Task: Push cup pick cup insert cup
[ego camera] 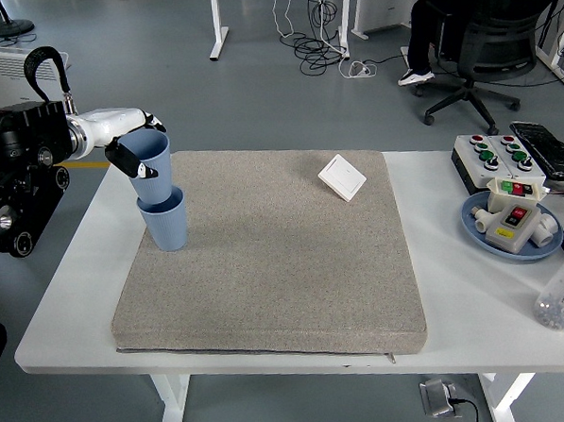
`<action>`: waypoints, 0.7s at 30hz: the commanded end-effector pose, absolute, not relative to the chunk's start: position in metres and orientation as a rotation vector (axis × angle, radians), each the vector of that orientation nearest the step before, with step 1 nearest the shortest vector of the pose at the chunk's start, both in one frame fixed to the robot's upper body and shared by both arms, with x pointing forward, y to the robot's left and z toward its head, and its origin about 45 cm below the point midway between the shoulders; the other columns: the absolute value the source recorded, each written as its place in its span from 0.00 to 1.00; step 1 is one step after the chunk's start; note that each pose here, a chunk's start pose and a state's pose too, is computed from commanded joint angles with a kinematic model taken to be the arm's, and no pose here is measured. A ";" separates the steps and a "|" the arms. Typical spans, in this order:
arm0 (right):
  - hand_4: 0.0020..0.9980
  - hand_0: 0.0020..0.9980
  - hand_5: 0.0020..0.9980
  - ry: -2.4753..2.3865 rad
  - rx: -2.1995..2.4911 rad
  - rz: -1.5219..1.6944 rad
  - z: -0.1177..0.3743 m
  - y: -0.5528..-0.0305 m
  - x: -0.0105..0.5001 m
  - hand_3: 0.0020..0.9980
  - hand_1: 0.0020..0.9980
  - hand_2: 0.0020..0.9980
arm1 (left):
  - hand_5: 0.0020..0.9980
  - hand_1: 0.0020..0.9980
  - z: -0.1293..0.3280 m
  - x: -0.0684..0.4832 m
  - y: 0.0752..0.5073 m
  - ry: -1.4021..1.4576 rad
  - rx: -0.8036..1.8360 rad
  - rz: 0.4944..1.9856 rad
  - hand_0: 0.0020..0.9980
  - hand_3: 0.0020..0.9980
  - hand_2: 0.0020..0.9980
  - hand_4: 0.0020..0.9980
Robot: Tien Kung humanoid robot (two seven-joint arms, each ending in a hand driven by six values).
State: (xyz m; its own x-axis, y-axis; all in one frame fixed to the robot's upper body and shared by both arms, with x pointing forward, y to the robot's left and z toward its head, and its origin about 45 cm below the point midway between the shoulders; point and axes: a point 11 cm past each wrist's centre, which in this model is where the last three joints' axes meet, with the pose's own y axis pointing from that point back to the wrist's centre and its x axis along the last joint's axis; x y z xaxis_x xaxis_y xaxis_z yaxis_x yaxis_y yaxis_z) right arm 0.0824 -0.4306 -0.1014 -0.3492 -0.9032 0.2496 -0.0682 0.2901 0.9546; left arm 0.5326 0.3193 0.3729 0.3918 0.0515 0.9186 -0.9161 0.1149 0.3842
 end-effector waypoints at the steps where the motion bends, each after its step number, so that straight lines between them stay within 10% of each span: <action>1: 0.10 0.76 0.47 -1.666 0.899 -1.174 -0.101 -0.431 0.083 0.57 0.67 0.69 | 0.00 0.44 0.371 0.533 0.319 -0.905 1.245 0.873 0.53 0.43 0.42 0.36; 15: 0.10 0.76 0.47 -1.667 0.901 -1.174 -0.101 -0.431 0.084 0.57 0.67 0.69 | 0.00 0.44 0.362 0.533 0.317 -0.890 1.221 0.871 0.53 0.44 0.42 0.37; 16: 0.10 0.76 0.47 -1.667 0.901 -1.174 -0.101 -0.431 0.084 0.57 0.67 0.69 | 0.00 0.52 0.361 0.533 0.317 -0.889 1.219 0.871 0.43 0.69 0.53 0.64; 21: 0.10 0.76 0.47 -1.665 0.901 -1.173 -0.101 -0.431 0.083 0.57 0.67 0.69 | 0.00 0.52 0.358 0.533 0.315 -0.879 1.198 0.866 0.43 0.69 0.53 0.64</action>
